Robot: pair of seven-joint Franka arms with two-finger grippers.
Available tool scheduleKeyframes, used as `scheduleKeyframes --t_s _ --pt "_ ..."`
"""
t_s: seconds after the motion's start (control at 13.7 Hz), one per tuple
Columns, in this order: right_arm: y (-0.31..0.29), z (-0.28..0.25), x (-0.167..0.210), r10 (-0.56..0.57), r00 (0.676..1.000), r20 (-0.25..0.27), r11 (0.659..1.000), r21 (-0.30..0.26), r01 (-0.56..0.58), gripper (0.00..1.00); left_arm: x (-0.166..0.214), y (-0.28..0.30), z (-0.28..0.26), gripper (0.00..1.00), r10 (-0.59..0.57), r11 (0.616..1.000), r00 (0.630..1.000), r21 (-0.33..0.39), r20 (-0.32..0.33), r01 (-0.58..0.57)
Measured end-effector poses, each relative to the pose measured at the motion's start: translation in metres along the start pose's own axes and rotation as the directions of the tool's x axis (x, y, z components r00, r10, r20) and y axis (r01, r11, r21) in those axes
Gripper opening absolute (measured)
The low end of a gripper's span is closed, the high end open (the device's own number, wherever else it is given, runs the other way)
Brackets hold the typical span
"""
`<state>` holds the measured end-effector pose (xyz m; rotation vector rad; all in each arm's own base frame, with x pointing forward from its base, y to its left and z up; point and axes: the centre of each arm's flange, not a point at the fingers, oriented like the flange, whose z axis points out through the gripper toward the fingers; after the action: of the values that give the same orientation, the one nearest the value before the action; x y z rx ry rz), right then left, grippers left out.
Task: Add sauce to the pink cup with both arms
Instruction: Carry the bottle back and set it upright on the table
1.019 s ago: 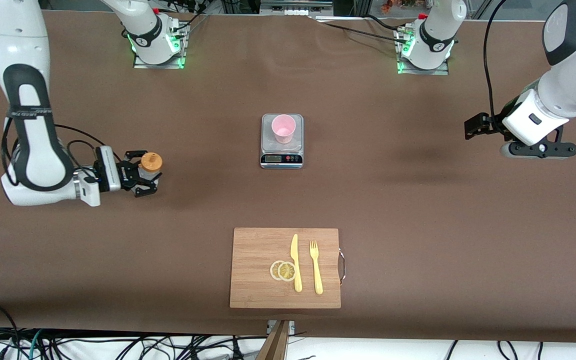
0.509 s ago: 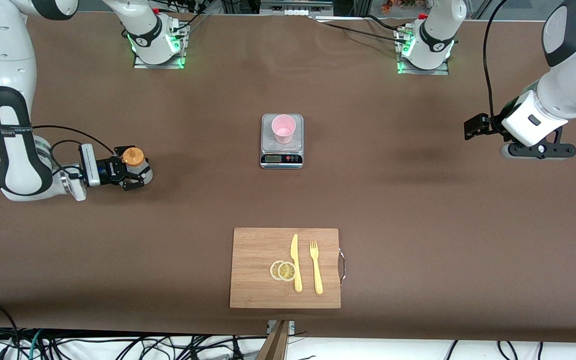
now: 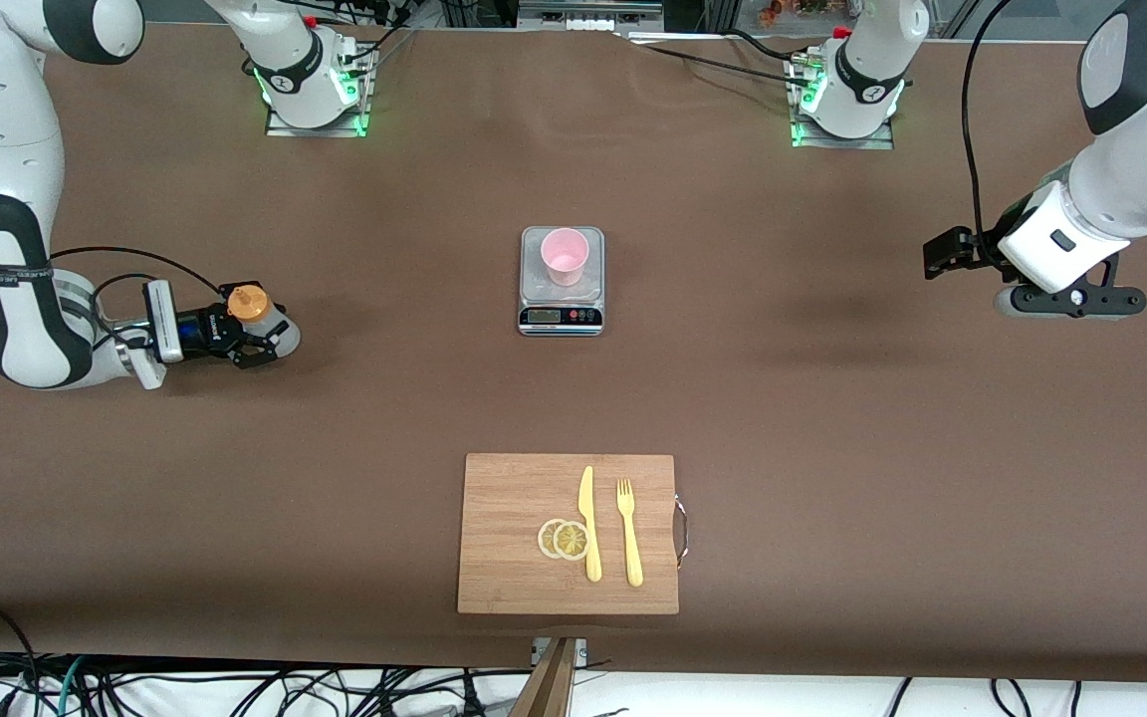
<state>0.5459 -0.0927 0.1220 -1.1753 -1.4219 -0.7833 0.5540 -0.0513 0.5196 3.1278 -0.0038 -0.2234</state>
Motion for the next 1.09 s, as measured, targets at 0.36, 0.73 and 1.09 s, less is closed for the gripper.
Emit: scheduleKeyframes --t_s 0.36,0.73,1.09 --pt "-0.011 0.007 -0.029 0.001 0.997 -0.080 1.000 -0.013 -0.002 0.28 0.000 0.001 -0.002 1.00 0.001 1.000 1.000 0.000 -0.004 -0.001" --pt "-0.012 0.006 -0.030 0.000 0.996 -0.087 1.000 -0.014 -0.002 0.41 0.000 0.006 -0.003 1.00 0.008 1.000 1.000 0.001 -0.006 -0.008" --pt "-0.012 -0.003 -0.029 -0.006 0.997 -0.079 1.000 -0.030 0.003 0.93 0.000 0.006 -0.003 1.00 0.007 1.000 1.000 0.001 -0.006 -0.007"
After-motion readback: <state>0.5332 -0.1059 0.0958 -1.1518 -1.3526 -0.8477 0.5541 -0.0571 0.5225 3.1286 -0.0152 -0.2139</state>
